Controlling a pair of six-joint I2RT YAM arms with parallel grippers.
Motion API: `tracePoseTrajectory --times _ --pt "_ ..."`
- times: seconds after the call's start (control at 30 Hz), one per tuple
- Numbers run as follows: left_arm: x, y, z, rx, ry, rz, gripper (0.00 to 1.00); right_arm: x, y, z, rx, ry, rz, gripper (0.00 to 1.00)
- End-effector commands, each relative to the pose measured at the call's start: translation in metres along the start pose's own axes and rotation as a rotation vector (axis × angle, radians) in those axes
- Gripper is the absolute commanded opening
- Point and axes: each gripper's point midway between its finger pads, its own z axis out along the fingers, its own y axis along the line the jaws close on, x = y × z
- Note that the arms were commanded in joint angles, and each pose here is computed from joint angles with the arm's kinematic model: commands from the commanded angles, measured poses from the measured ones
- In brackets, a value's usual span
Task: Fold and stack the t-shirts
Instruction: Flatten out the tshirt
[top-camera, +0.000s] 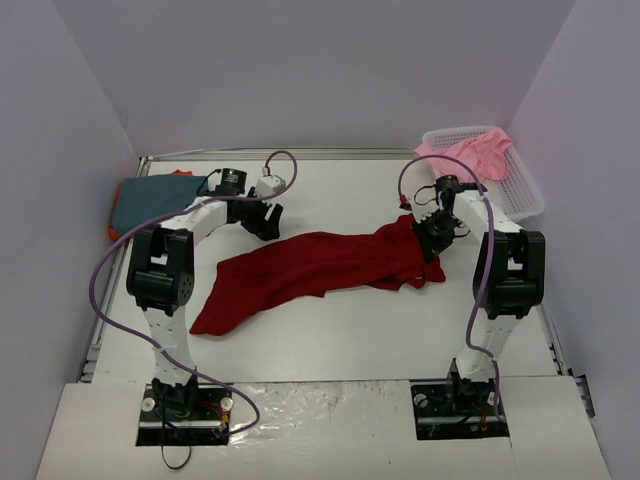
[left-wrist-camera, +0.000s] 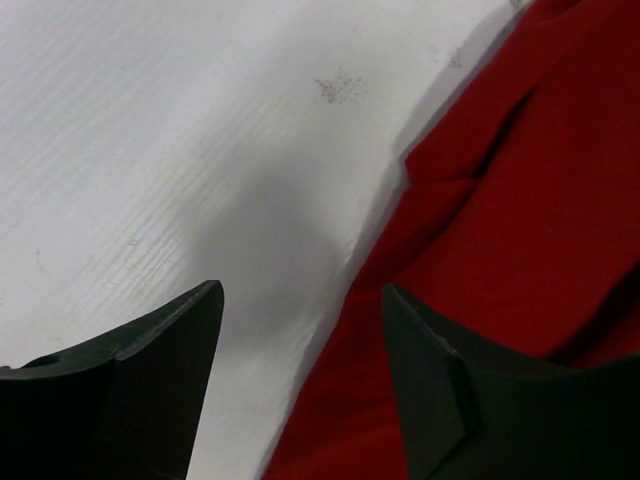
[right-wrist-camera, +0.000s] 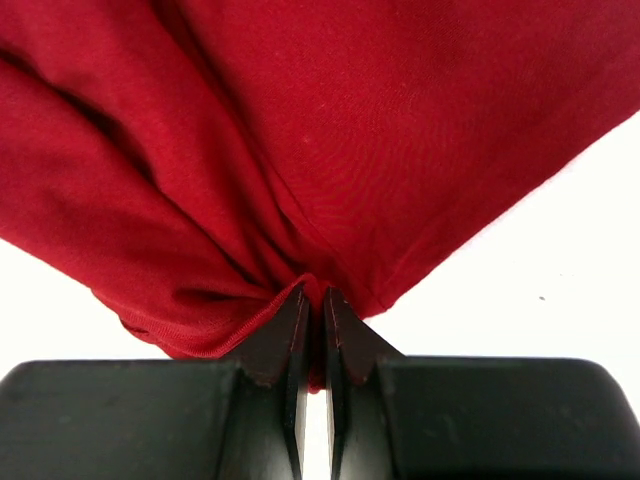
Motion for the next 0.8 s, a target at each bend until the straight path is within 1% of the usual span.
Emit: tracePoseTrajectory --times 0.0,0.03,0.2,0.37,0.47,0.5,0.57,0.6,0.77 --pt "-0.014 -0.023 -0.01 0.1 -0.017 0.047 0.62 0.0 0.0 0.0 0.007 0.029 0.003 0.0" --pt "-0.009 -0.027 -0.01 0.115 0.003 0.04 0.6 0.0 0.001 0.001 0.009 0.031 0.001 0.0" --pt "0.003 -0.034 -0.004 0.134 0.057 0.087 0.6 0.001 0.002 0.005 0.012 0.041 -0.001 0.0" --pt "0.013 -0.04 0.001 0.195 0.113 0.077 0.58 0.004 0.004 0.01 0.008 0.057 -0.001 0.0" --pt "0.018 -0.045 0.005 0.223 0.149 0.087 0.49 0.007 0.003 0.013 0.012 0.069 0.002 0.0" --pt "0.019 -0.046 0.007 0.223 0.161 0.092 0.36 0.007 0.003 0.014 0.012 0.069 0.0 0.0" --pt "0.024 -0.048 0.009 0.236 0.19 0.088 0.2 0.006 0.003 0.014 0.012 0.068 0.002 0.0" --pt "0.025 -0.048 0.01 0.235 0.198 0.085 0.04 0.006 0.003 0.015 0.014 0.067 0.0 0.0" --pt "0.027 -0.044 0.008 0.197 0.2 0.069 0.02 0.006 0.001 0.014 0.023 0.068 0.003 0.0"
